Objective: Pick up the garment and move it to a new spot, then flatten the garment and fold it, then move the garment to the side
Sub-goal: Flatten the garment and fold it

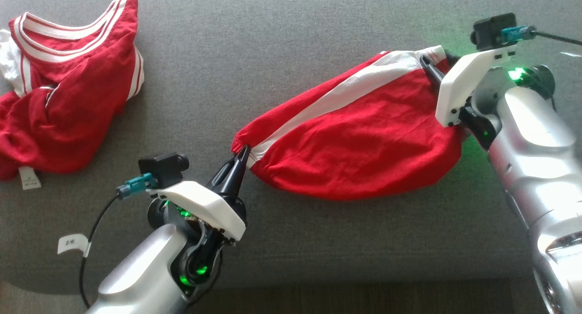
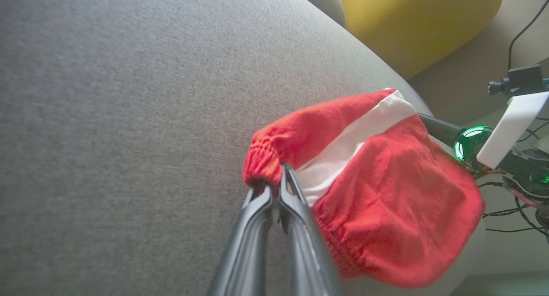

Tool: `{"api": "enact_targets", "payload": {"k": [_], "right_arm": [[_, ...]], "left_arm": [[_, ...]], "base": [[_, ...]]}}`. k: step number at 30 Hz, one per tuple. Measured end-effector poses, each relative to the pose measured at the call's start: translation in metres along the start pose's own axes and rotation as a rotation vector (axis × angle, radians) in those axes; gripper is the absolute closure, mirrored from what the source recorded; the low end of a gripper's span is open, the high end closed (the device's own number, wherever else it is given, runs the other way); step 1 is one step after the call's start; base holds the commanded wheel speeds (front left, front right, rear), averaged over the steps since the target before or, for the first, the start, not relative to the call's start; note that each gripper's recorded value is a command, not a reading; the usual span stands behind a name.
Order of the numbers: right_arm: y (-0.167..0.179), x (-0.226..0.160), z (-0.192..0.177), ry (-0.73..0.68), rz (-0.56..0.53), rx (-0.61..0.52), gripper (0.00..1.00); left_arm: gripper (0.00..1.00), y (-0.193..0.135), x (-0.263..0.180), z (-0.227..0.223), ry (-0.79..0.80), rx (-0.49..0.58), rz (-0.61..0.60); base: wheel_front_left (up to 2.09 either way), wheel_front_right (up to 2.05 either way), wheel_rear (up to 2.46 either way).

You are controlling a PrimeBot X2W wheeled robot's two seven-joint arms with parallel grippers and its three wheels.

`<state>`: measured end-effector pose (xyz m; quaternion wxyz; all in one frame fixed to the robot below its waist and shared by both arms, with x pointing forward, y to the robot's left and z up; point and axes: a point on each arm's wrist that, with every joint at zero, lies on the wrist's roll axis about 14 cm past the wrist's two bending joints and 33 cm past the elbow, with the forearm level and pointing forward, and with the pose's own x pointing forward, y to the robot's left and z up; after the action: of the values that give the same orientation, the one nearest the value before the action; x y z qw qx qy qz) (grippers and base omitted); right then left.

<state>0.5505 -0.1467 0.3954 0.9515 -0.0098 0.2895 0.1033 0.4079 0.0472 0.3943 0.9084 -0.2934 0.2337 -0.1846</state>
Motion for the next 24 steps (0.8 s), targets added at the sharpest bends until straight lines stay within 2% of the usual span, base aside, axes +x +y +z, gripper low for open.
{"api": "enact_targets", "payload": {"k": [1, 2, 4, 9, 14, 18, 24], "right_arm": [[0.001, 0.0, -0.001, -0.001, 0.002, -0.007, 0.58], [0.002, 0.0, -0.001, -0.002, 0.004, -0.016, 0.69], [0.003, 0.001, -0.002, -0.003, 0.007, -0.028, 1.0], [0.005, 0.001, 0.006, -0.032, 0.013, -0.055, 1.0], [-0.004, -0.008, 0.034, -0.143, -0.006, -0.056, 1.0], [-0.014, -0.024, 0.063, -0.244, -0.031, -0.009, 1.0], [-0.035, -0.064, 0.114, -0.413, -0.056, 0.11, 1.0]], "left_arm": [[1.0, 0.0, 0.0, 0.0, 0.001, -0.001, -0.003], [1.0, 0.0, 0.0, 0.0, 0.001, -0.001, -0.004], [1.0, 0.0, 0.0, -0.001, 0.001, -0.002, -0.004], [1.0, -0.001, 0.0, 0.0, -0.001, -0.001, -0.005], [1.0, -0.012, 0.0, 0.013, -0.053, 0.018, -0.034], [1.0, -0.025, 0.003, 0.052, -0.167, 0.051, -0.066], [1.0, -0.077, 0.002, 0.131, -0.377, 0.105, -0.204]], "base": [[0.0, 0.0, 0.0], [0.0, 0.0, 0.0], [0.0, 0.0, 0.0], [0.0, 0.0, 0.0], [0.0, 0.0, 0.0], [0.0, 0.0, 0.0], [0.0, 0.0, 0.0]]}}
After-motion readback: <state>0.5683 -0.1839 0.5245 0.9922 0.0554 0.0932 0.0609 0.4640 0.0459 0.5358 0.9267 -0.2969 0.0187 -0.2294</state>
